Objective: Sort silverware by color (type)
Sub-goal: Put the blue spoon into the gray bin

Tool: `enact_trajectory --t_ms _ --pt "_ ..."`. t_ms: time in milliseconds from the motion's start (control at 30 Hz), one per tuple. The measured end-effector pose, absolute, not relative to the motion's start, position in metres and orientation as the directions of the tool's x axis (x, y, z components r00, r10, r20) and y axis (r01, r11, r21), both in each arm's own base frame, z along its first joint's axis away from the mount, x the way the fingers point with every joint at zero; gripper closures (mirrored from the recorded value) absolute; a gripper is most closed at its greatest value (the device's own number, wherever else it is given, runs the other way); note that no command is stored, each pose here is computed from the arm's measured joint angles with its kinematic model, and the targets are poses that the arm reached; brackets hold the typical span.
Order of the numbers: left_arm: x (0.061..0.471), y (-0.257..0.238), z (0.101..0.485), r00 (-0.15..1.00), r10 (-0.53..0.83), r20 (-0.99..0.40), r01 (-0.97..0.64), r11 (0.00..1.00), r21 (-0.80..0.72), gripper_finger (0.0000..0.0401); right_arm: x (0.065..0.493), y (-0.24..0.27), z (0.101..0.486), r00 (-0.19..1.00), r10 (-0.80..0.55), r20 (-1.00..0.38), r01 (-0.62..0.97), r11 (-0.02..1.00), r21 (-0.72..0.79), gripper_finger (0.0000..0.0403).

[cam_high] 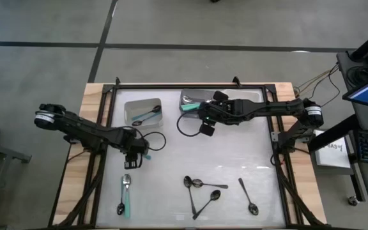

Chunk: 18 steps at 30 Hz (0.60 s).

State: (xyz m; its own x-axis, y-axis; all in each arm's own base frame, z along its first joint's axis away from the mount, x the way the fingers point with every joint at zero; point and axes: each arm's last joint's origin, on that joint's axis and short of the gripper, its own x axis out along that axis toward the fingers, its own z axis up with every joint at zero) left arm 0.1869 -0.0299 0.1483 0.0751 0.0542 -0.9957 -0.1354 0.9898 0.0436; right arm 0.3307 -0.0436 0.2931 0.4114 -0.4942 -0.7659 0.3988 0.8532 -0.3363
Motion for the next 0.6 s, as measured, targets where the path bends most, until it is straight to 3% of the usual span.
enact_trajectory --t_ms 100,333,600 --pt "0.193 -0.029 0.142 0.112 0.05 -0.992 -0.146 0.989 0.033 0.0264 0.331 -0.044 0.292 0.41 -0.494 -0.767 0.393 0.854 -0.34 0.0271" --pt "0.195 -0.022 0.133 0.082 0.006 -0.997 -0.201 0.979 -0.01 0.027 0.33 -0.044 0.29 0.404 -0.493 -0.77 0.388 0.855 -0.344 0.0271" --pt "0.193 -0.009 0.126 0.073 -0.065 -0.995 -0.308 0.948 -0.084 0.0333 0.329 -0.043 0.287 0.395 -0.492 -0.776 0.378 0.857 -0.351 0.0271"
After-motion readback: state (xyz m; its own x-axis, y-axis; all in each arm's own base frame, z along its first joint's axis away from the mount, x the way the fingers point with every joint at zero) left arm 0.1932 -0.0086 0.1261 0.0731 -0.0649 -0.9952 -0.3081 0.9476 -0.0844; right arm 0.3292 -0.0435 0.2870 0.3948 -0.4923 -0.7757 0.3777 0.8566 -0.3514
